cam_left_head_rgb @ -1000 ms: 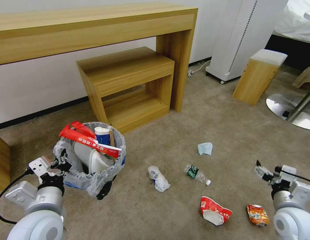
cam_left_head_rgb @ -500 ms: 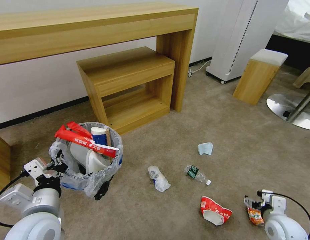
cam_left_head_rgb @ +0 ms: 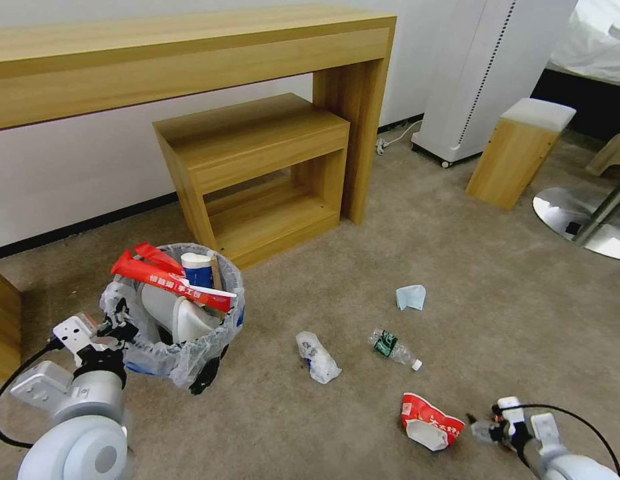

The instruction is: Pick up the trash bin and place the garbage on the floor into it.

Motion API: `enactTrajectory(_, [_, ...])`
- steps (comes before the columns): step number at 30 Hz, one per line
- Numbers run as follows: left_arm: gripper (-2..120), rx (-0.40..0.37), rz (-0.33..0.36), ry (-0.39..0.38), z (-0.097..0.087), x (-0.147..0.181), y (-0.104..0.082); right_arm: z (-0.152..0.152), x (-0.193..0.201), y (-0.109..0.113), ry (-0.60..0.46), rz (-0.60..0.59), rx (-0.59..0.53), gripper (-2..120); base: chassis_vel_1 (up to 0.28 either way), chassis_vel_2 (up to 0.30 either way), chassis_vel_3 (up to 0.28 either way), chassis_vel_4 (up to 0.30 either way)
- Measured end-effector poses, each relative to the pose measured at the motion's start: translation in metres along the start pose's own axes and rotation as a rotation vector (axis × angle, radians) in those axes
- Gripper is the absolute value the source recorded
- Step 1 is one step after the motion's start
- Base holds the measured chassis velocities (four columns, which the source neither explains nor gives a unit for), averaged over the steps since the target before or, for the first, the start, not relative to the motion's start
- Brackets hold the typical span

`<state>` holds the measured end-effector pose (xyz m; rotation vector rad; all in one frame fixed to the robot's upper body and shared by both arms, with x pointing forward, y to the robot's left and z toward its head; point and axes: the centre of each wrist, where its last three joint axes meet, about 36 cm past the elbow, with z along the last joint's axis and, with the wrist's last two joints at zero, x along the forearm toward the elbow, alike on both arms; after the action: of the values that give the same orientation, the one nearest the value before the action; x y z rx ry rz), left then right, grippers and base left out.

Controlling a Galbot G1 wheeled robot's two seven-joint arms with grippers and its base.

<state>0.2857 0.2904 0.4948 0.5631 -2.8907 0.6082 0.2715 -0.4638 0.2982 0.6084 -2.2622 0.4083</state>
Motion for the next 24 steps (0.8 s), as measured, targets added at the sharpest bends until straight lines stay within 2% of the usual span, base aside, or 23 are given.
enactTrajectory(1, [3,0.0,-0.002,0.0,0.0,-0.001,0.0,-0.004,0.007,-0.019,0.018,-0.107,0.091,100,0.0,0.0,0.0,0.0])
enactTrajectory(2, [3,0.0,-0.002,0.0,0.0,-0.001,0.0,-0.004,0.007,-0.019,0.018,-0.107,0.091,100,0.0,0.0,0.0,0.0])
enactTrajectory(4, [3,0.0,-0.006,0.001,0.001,-0.002,0.001,-0.012,0.019,-0.041,0.073,-0.196,0.18,100,0.0,0.0,0.0,0.0])
enactTrajectory(5, [3,0.0,-0.008,0.002,0.002,-0.003,0.001,-0.017,0.026,-0.052,0.098,-0.215,0.214,100,0.0,0.0,0.0,0.0])
enactTrajectory(6, [3,0.0,-0.008,0.002,0.002,-0.003,0.001,-0.017,0.026,-0.052,0.098,-0.215,0.214,100,0.0,0.0,0.0,0.0])
enactTrajectory(9, [3,0.001,-0.014,0.005,0.003,-0.004,0.002,-0.031,0.036,-0.084,0.161,-0.249,0.3,100,0.0,0.0,0.0,0.0])
enactTrajectory(10, [3,0.001,-0.014,0.005,0.003,-0.004,0.002,-0.031,0.036,-0.084,0.161,-0.249,0.3,100,0.0,0.0,0.0,0.0])
enactTrajectory(13, [3,-0.001,-0.016,0.0,0.003,-0.005,0.002,-0.038,0.041,-0.12,0.268,-0.324,0.464,100,0.0,0.0,0.0,0.0])
enactTrajectory(14, [3,-0.001,-0.016,0.0,0.003,-0.005,0.002,-0.038,0.041,-0.12,0.268,-0.324,0.464,100,0.0,0.0,0.0,0.0])
enactTrajectory(17, [3,0.001,-0.019,-0.004,0.002,-0.004,0.001,-0.036,0.04,-0.146,0.349,-0.35,0.556,100,0.0,0.0,0.0,0.0])
enactTrajectory(20, [3,0.0,-0.023,-0.004,0.003,-0.004,0.001,-0.031,0.036,-0.15,0.373,-0.369,0.583,100,0.0,0.0,0.0,0.0])
enactTrajectory(24, [3,-0.001,-0.027,-0.007,0.004,-0.002,0.001,-0.025,0.025,-0.145,0.391,-0.387,0.621,100,0.0,0.0,0.0,0.0])
